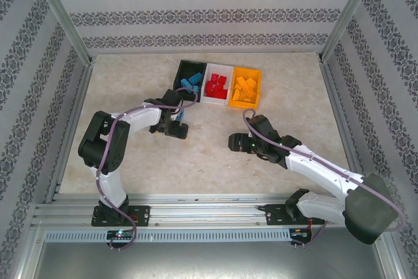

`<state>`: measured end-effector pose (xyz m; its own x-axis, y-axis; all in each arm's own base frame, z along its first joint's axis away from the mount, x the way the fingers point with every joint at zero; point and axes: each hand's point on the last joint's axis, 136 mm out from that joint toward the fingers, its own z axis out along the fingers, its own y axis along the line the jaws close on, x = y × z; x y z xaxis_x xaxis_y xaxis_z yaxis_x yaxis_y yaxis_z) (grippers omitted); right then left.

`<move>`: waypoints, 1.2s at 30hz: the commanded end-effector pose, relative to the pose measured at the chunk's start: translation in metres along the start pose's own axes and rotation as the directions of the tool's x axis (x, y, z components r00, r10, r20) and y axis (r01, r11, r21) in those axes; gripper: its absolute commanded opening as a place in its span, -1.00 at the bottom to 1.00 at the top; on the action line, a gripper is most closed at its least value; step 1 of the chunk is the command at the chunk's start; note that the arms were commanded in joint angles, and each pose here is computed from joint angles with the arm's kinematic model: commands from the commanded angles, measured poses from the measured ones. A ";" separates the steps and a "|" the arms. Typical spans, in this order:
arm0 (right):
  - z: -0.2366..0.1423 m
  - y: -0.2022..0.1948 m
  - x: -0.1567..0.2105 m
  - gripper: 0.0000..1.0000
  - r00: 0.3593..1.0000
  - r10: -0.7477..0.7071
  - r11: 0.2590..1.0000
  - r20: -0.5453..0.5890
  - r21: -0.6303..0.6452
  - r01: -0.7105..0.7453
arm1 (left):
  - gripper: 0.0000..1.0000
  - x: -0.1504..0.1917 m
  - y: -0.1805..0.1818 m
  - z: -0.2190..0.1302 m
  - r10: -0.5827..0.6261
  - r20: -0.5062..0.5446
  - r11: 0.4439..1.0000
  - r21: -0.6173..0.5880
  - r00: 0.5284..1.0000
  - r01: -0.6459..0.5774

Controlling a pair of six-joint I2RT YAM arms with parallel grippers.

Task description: Sort the legos into containers by color

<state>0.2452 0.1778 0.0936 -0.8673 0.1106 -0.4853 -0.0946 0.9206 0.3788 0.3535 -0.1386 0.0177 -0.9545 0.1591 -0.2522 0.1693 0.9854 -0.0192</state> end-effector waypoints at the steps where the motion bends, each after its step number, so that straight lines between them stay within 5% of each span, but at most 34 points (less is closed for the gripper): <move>1: 0.006 -0.003 0.003 0.60 1.000 0.017 1.000 -0.006 0.010 -0.017 | 0.95 -0.091 -0.010 -0.021 -0.065 0.355 0.996 0.083 0.933 0.038; 9: 0.014 0.002 0.003 0.60 1.000 0.022 1.000 -0.017 -0.005 -0.022 | 0.95 -0.092 -0.005 -0.045 -0.052 0.387 0.998 0.061 0.921 0.031; 27: 0.018 -0.006 0.003 0.60 0.999 0.032 0.999 -0.029 0.026 -0.031 | 0.93 -0.093 0.006 0.012 -0.050 0.275 0.998 0.040 0.960 0.041; 36: 0.025 -0.004 0.002 0.60 0.998 0.038 0.999 -0.043 0.027 -0.037 | 0.52 -0.089 0.002 0.018 -0.038 0.260 0.998 0.061 0.965 0.023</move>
<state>0.2498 0.1807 0.0664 -0.8957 0.1110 -0.4305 -0.0555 0.9328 0.3561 0.4378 -0.1456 0.0233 -0.8687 0.0923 -0.4867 0.1382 0.9886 -0.0593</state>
